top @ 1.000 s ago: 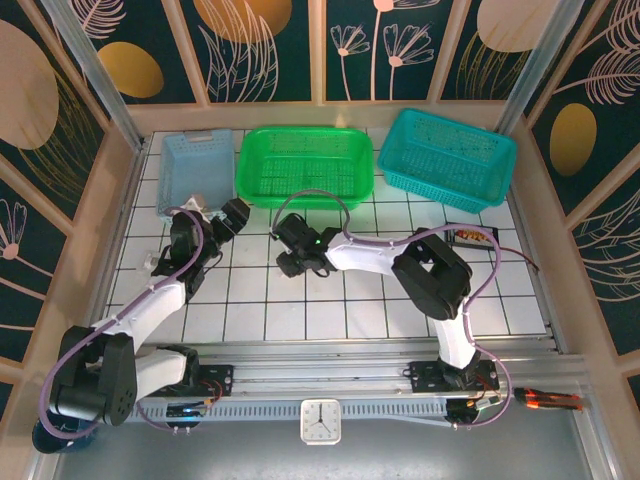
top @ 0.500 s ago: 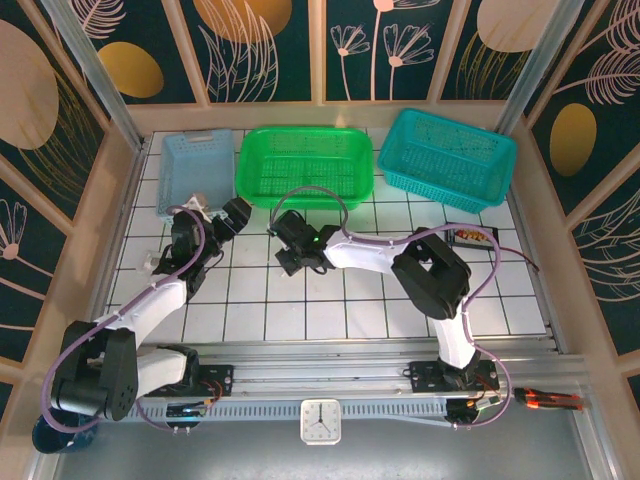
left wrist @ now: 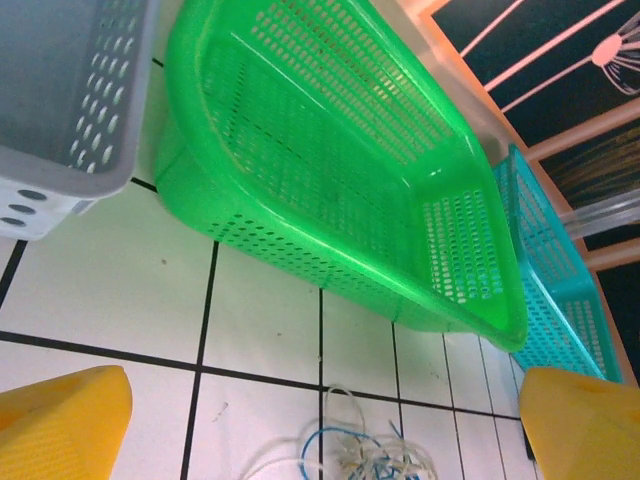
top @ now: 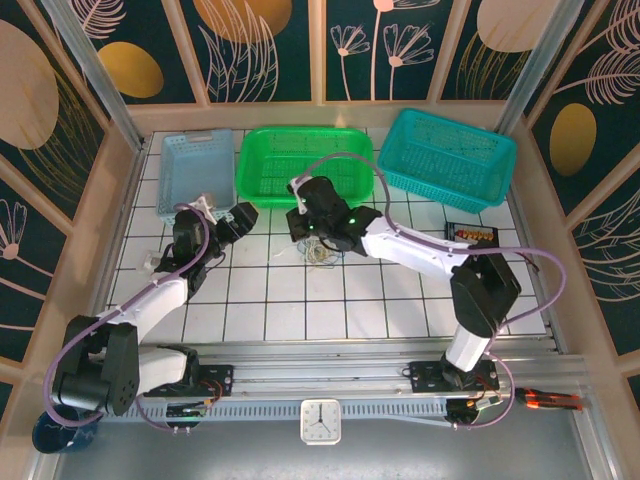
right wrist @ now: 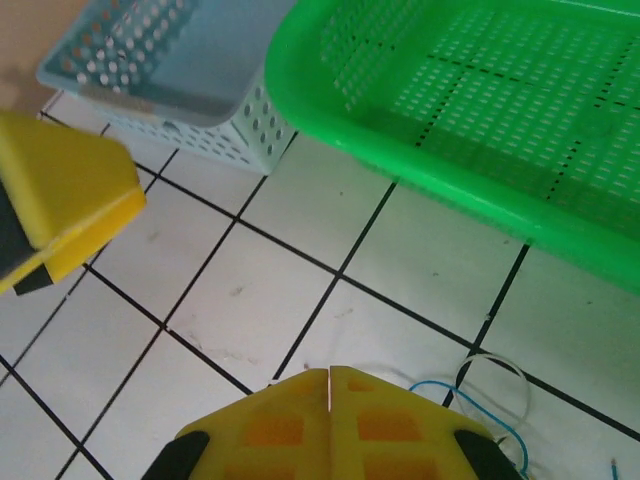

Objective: Untangle the cables

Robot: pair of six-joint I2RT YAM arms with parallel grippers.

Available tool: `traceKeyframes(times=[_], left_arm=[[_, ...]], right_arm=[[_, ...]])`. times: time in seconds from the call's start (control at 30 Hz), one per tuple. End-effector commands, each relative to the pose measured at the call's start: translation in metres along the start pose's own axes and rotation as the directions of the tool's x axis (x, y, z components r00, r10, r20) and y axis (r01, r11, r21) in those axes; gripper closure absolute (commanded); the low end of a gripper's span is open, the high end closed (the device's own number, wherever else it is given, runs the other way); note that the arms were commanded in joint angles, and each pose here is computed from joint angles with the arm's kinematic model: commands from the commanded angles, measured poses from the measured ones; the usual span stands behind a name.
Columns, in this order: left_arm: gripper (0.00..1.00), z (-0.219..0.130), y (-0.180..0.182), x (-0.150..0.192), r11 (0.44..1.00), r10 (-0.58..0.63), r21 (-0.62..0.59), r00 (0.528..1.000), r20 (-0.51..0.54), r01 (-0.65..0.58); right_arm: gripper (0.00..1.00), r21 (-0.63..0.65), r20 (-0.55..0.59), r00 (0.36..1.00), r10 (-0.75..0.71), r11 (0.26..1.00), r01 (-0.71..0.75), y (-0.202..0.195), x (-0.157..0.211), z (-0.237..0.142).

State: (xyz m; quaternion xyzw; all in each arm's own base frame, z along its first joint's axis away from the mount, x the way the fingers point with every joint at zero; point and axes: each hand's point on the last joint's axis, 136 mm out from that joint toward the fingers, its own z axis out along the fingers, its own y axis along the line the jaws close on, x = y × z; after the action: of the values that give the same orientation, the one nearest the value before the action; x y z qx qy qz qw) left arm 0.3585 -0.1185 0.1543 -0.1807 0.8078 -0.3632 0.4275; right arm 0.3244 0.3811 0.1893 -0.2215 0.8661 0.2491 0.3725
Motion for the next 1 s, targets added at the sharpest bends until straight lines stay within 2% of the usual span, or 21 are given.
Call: traceKeyframes(times=[0.0,0.2,0.5,0.67,0.97], left_arm=[[0.01,-0.004,-0.014,-0.002,0.996,0.069,0.059,0.998,-0.015,-0.068],[0.01,-0.008,-0.015,0.013,0.992,0.072,0.111,0.997,-0.040,-0.067],[0.01,-0.010,-0.031,0.038,0.976,0.149,0.169,0.986,-0.075,-0.135],[0.01,-0.010,-0.032,0.056,0.966,0.202,0.181,0.976,-0.086,-0.184],[0.01,-0.004,-0.046,0.080,0.920,0.366,0.180,0.927,-0.077,-0.349]], right_arm=[[1.00,-0.096,0.061,0.990,0.124,0.988,-0.118,0.003,-0.018,-0.017],[1.00,-0.214,0.145,0.958,0.246,0.953,-0.212,0.001,-0.045,-0.049],[1.00,-0.309,0.215,0.932,0.291,0.926,-0.218,0.015,-0.071,-0.077],[1.00,-0.299,0.242,0.924,0.296,0.929,-0.219,0.011,-0.076,-0.084],[1.00,-0.275,0.201,0.929,0.311,0.928,-0.252,0.000,-0.057,-0.067]])
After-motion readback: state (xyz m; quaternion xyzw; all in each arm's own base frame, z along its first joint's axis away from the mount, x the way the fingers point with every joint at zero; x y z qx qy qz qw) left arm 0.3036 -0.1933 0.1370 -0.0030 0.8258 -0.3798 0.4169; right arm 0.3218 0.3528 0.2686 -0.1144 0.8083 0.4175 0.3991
